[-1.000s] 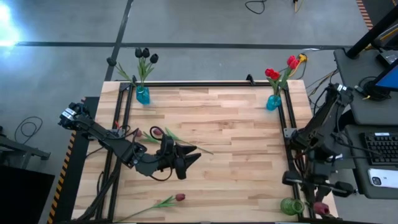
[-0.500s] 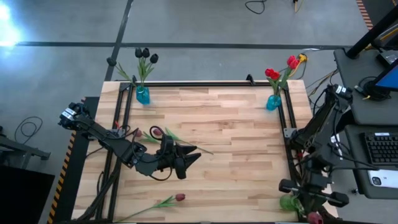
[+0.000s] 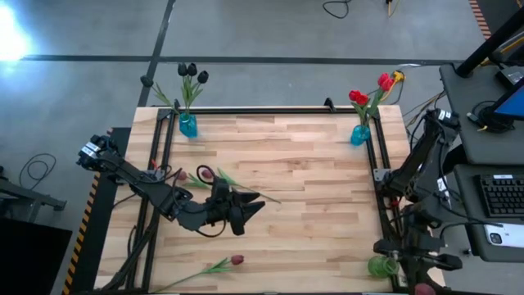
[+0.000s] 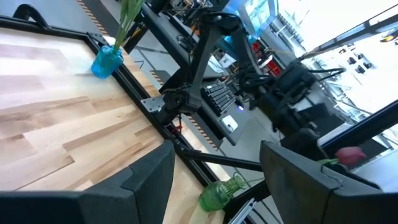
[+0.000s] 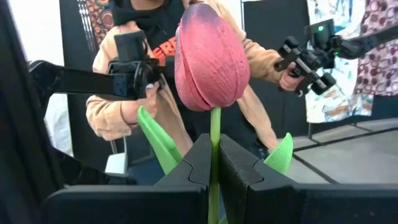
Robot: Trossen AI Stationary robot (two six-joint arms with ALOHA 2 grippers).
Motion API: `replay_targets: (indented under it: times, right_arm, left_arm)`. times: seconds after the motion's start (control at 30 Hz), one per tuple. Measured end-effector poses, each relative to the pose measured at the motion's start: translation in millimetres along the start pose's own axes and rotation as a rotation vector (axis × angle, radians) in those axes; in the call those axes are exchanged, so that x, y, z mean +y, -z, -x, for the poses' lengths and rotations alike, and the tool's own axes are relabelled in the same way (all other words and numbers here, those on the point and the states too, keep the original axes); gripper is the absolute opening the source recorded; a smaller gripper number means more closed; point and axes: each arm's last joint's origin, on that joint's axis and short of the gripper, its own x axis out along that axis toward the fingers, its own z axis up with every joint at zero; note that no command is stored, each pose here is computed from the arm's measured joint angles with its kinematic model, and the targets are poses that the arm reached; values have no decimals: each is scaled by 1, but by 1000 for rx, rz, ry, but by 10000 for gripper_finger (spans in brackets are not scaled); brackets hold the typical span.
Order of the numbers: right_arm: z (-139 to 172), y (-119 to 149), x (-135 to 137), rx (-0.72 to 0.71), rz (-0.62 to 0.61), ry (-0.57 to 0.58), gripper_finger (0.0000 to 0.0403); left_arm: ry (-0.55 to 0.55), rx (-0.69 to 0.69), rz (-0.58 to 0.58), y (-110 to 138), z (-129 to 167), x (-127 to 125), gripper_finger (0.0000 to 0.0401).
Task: Sort flowers into vase by color
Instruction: Put the dark red tulip into the green vase
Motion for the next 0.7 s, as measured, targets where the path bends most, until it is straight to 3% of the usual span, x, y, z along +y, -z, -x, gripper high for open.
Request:
replay_targets:
  times: [0.23,0.7]
  right_arm:
    - [29,12,4,-33,-12,46,12]
    - [56,47,2,-20,-233,214,15]
  left_arm:
    - [7,-11,16,-1,0,-1,224]
    - [-11,-39,43,-2,-1,0,224]
